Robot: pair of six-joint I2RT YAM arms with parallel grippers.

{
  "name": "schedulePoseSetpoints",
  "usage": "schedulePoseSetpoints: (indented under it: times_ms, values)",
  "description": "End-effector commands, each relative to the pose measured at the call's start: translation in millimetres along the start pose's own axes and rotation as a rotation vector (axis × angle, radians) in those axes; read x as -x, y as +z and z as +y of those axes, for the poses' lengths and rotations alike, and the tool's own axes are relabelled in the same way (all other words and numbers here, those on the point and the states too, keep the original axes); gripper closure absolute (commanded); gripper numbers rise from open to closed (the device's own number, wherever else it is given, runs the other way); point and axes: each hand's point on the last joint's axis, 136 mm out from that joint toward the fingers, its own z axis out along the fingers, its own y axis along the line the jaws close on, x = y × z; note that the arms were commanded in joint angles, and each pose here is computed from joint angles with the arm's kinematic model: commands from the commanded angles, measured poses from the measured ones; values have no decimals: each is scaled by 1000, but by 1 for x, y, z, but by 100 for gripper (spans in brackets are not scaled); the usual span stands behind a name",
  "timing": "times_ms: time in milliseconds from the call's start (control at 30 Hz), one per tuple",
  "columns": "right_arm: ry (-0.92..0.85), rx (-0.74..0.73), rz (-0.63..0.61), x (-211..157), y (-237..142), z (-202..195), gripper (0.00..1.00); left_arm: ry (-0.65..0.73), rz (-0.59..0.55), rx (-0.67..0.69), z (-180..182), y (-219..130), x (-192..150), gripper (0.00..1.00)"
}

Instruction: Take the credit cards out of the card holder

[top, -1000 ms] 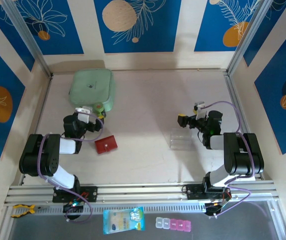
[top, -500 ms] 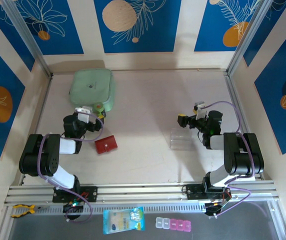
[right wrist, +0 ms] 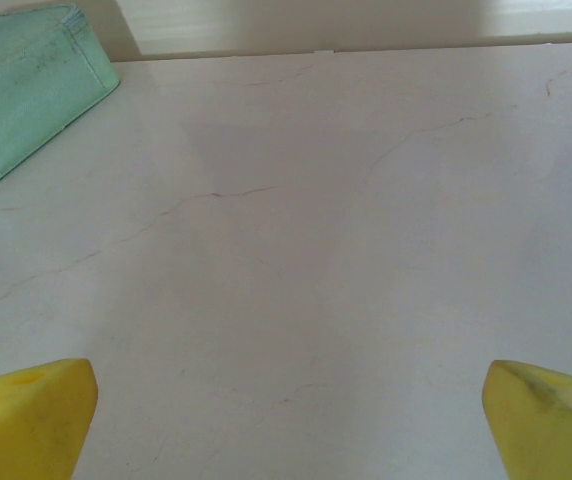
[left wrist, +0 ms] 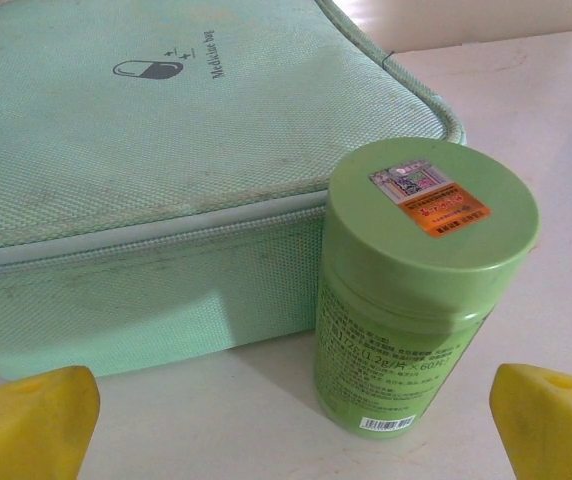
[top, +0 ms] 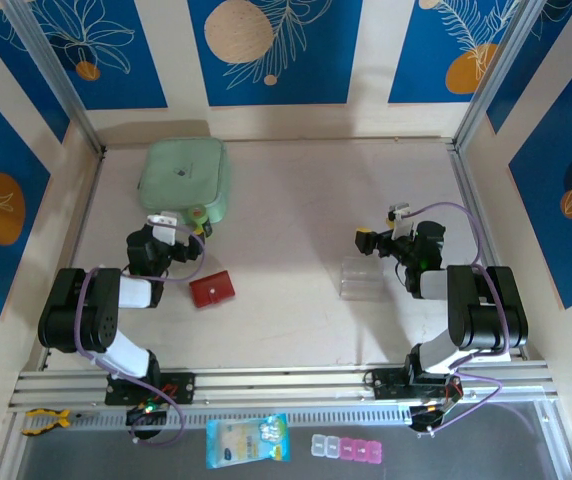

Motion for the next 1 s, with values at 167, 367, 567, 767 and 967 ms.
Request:
schedulePoseSetpoints:
  times_ms: [167, 367, 567, 767, 967]
  values:
    - [-34, -38, -12, 11, -1, -1, 1, -11, 3, 27, 5, -1, 4, 0]
    - [-38, -41, 30, 24, -6, 8, 0, -22, 26, 93, 13, -10, 22, 0]
    - [33, -133, 112, 31, -16, 7, 3, -90, 41, 162, 21, -25, 42, 0]
    - [242, -185, 254, 22, -33, 17, 12, -260, 114, 130, 12, -43, 64, 0]
    - [375, -208, 431, -1, -53, 30, 20, -406, 213, 114, 2, -70, 76, 0]
